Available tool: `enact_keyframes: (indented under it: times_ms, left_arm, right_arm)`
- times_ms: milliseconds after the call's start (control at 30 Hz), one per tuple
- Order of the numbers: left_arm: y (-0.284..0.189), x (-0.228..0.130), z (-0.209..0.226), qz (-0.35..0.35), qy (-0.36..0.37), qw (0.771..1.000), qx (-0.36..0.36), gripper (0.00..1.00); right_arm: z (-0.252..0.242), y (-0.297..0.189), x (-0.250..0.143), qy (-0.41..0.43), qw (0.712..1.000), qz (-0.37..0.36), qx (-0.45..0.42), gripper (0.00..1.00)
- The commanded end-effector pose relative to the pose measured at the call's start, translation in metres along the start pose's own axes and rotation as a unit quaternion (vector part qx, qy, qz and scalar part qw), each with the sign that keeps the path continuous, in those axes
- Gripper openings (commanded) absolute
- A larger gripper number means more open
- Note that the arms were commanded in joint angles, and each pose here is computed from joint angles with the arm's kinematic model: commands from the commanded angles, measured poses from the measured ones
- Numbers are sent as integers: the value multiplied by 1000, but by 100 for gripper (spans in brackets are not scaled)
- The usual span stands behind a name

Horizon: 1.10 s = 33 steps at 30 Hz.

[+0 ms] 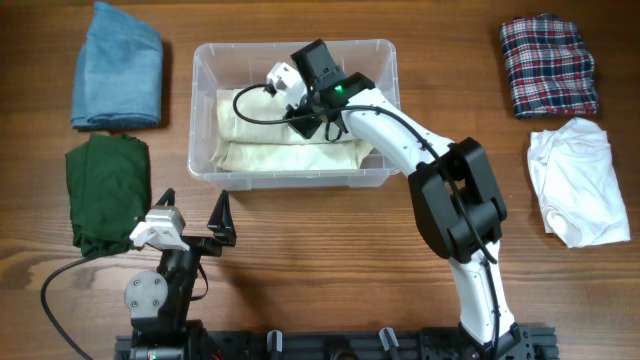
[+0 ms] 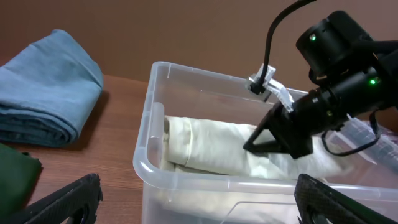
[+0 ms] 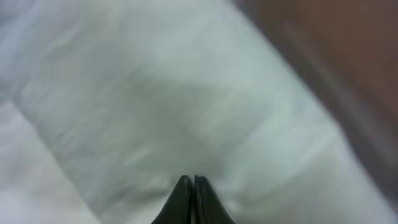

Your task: Pack container

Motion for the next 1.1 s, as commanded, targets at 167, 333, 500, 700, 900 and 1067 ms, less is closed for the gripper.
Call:
enact_keyframes:
  times_ms: [167,333,500,700,900,1067]
  left_arm:
    - [0,-2,3,0,-3,1000,8,100]
    - [0,-2,3,0,-3,1000,8,100]
    - [0,-2,3,0,-3,1000,8,100]
    - [0,-2,3,0,-3,1000,8,100]
    - [0,-2,3,0,-3,1000,8,100]
    - [0,-2,3,0,-3,1000,8,100]
  right_arm:
    - [22,-7,-20,33,997,55,49,4]
    - [19,-12,-15,29,997,52,40,4]
    - [8,-53,33,0,1000,-9,7,4]
    - [-32,-83,50,7,997,-30,-74,4]
    - [-66,-65,15,47,996,4,-75,4]
    - [-69,-40,-17,71,995,42,-47,4]
Point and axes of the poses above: each gripper's point midway between its finger pads, its own y axis out along the fingers, its own z axis along the line the jaws close on, x = y × z, the point moved 1 cm from there along -y, back along the fingers, and after that the axes turned 2 degrees about y, right-handed, at the moved point
